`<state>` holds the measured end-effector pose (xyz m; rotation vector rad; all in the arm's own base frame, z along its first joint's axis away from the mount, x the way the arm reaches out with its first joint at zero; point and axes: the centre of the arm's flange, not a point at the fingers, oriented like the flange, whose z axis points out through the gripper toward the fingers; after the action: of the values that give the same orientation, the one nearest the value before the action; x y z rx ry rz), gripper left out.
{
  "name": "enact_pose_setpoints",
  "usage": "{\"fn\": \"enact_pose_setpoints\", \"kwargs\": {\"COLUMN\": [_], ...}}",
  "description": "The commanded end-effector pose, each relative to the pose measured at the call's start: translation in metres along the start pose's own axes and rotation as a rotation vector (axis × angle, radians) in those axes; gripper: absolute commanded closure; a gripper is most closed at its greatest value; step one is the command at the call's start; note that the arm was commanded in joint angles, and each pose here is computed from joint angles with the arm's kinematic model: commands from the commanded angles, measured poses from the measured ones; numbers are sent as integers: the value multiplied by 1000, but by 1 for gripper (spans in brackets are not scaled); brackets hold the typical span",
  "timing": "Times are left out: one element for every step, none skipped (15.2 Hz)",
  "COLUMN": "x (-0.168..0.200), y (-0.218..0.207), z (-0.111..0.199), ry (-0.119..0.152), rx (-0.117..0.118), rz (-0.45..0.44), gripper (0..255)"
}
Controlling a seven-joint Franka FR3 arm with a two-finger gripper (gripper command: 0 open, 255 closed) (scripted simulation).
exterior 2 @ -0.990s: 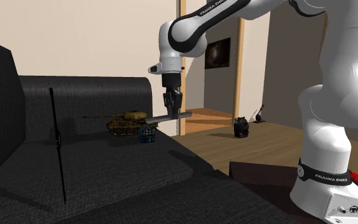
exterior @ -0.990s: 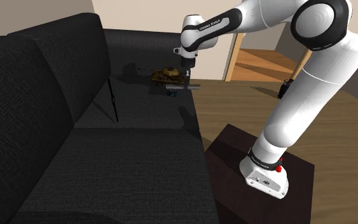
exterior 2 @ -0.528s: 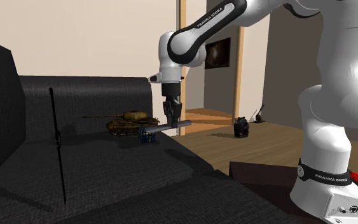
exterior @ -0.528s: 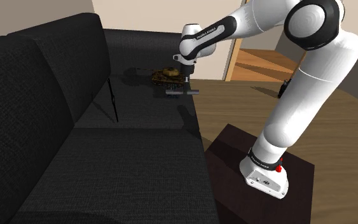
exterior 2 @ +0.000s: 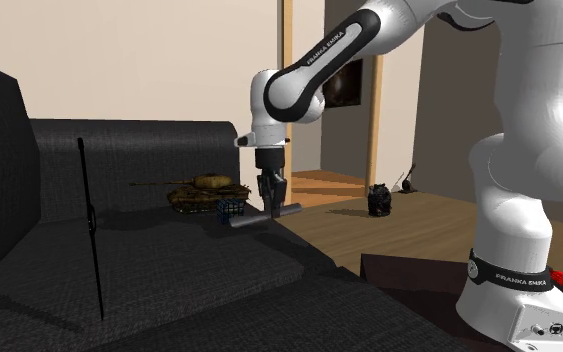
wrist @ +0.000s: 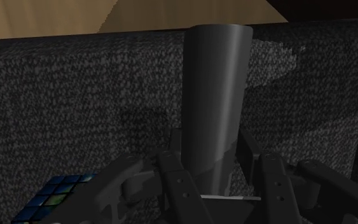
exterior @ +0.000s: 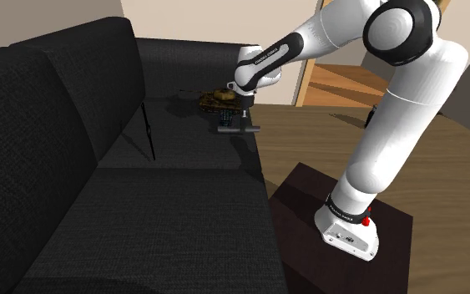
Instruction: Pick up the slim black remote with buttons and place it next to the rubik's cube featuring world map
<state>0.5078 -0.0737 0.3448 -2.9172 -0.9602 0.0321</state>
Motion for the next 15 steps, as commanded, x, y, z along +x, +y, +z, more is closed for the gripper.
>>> {"fn": "enact_pose_setpoints", "kwargs": {"x": [1,1,1,1,1,1,1,1,1,1,1,1,1,1,1], "y": [2,2,2,2,2,2,2,2,2,2,2,2,2,2,2], "z": [11,11,11,11,11,11,11,11,11,11,11,11,11,11,-2], "ry": [1,1,1,1,1,1,1,1,1,1,1,1,1,1,1], "rx": [-1,-1,-1,-1,-1,-1,-1,-1,-1,-1,-1,-1,-1,-1,-1], "rz": [0,0,0,0,0,0,0,0,0,0,0,0,0,0,0], "gripper": [255,255,255,255,255,255,255,255,0,0,0,0,0,0,0]}}
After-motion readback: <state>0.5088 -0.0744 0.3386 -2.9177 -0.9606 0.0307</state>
